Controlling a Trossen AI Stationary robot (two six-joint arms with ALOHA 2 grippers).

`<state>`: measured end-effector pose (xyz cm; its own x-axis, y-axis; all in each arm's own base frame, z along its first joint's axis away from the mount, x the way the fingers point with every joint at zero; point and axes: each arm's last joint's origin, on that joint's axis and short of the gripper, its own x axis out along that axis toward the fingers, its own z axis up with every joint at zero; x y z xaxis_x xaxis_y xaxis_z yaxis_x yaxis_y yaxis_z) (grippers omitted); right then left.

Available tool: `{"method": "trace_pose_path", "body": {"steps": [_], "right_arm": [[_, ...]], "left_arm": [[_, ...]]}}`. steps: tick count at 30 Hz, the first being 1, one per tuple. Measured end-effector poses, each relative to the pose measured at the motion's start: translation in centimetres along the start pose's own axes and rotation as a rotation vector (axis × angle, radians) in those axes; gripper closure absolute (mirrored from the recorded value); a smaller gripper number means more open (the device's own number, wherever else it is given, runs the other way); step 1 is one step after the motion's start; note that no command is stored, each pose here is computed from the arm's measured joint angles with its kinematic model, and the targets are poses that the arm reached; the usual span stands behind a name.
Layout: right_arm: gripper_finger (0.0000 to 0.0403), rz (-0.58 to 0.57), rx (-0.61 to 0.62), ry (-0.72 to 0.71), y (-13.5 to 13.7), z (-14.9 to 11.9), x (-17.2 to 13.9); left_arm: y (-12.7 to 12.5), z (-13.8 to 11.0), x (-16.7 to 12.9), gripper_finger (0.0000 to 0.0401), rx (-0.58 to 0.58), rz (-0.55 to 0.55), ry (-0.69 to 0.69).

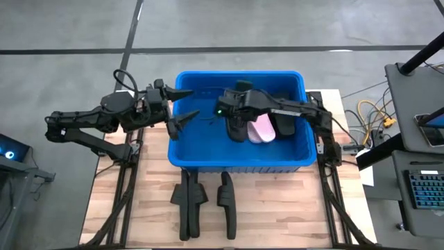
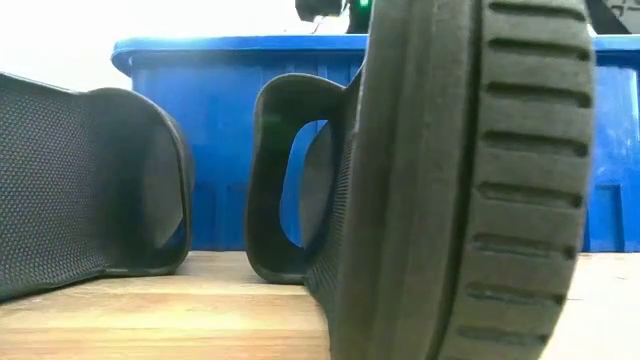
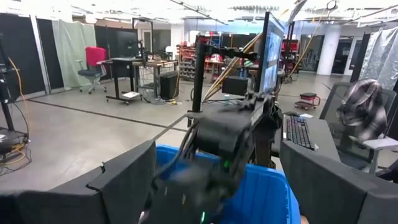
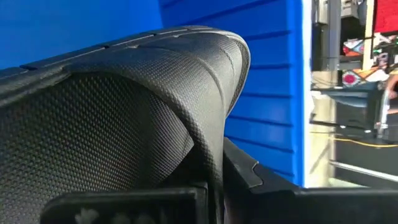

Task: Pick and place slides into bin
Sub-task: Put the black slide into the blue bin

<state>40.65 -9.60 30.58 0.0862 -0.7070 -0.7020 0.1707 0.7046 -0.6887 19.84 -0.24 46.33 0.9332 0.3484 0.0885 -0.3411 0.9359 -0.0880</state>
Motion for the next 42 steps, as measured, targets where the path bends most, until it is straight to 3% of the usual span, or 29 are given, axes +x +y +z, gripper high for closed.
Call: {"method": "trace_pose_path", "body": {"steps": [11, 20, 27, 42], "right_arm": [[0.0390, -0.082, -0.136, 0.073, 2.5, 1.1, 3.1], [0.0390, -0.111, -0.132, 0.025, 1.2, 1.8, 1.9], [0.0390, -0.065, -0.124, -0.060, 1.2, 2.8, 1.8], [0.0390, -0.041, -0.081, -0.066, 0.6, 2.7, 4.7]], "left_arm": [[0.0, 0.0, 0.0, 0.0074, 0.001, 0.001, -0.002], [0.0, 0.1, -0.1, 0.0074, 0.001, 0.001, -0.003], [0.0, 0.1, -0.1, 0.0074, 0.001, 0.001, -0.003], [0.0, 0.0, -0.1, 0.0074, 0.002, 0.001, -0.002]]}}
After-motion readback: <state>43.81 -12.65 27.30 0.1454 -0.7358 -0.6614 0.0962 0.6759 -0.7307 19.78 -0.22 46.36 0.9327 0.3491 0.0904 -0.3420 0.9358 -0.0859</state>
